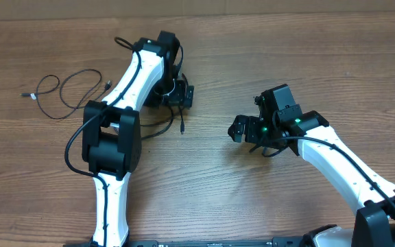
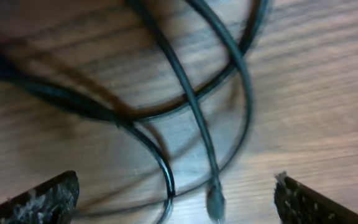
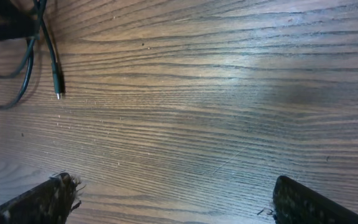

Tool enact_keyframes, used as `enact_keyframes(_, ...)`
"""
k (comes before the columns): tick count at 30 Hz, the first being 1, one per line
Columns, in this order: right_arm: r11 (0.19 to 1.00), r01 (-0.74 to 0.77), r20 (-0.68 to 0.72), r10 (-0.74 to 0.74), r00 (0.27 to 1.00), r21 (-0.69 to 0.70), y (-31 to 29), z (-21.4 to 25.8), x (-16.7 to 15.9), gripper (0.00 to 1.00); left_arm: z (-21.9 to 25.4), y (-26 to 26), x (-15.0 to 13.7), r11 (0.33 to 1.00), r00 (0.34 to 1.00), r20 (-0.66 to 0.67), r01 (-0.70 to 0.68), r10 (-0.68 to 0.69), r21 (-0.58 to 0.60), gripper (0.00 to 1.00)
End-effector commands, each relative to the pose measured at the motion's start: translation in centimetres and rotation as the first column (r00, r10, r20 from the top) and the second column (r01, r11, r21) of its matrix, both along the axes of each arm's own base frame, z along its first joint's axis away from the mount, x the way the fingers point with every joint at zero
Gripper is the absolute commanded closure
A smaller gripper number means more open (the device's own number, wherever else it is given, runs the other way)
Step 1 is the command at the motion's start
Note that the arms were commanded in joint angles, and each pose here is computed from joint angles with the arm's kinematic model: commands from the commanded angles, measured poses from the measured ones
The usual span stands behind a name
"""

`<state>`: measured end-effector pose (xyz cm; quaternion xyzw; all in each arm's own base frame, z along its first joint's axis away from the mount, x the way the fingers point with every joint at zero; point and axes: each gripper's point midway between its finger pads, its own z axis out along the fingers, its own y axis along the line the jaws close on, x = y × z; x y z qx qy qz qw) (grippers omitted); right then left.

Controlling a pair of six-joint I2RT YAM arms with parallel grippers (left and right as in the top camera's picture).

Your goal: Untangle cables

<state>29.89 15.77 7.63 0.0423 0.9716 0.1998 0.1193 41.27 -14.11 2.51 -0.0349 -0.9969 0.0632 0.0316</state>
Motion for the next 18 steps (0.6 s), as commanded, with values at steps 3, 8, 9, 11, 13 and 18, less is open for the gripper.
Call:
enact_keyframes(3,1.0,0.007,0.006,-0.007,1.0,-0.008,-0.2,-0.1,0.2,0.0,-2.4,0.5,-2.4,1.0,0.998,-0.056,-0.028,0.029,0.01,0.0)
enact_keyframes(8,1.0,0.007,0.006,-0.007,1.0,-0.008,-0.2,-0.1,0.2,0.0,-4.3,0.0,-4.8,0.999,0.991,-0.133,-0.036,0.031,-0.037,0.0)
enact_keyframes(9,1.0,0.007,0.006,-0.007,1.0,-0.008,-0.2,-0.1,0.2,0.0,-4.5,-0.1,-5.1,0.999,0.989,-0.143,-0.037,0.031,-0.039,0.0)
enact_keyframes(11,1.0,0.007,0.006,-0.007,1.0,-0.008,-0.2,-0.1,0.2,0.0,-5.2,-0.3,-5.9,0.998,0.986,-0.162,-0.037,0.028,-0.052,0.0)
enact_keyframes(13,1.0,0.007,0.006,-0.007,1.0,-0.008,-0.2,-0.1,0.2,0.0,-5.6,-0.6,-6.5,0.998,0.985,-0.173,-0.032,0.022,-0.059,0.0)
enact_keyframes(18,1.0,0.007,0.006,-0.007,1.0,-0.008,-0.2,-0.1,0.2,0.0,-5.9,-3.2,-8.5,0.992,0.976,-0.209,0.029,-0.054,-0.12,0.0)
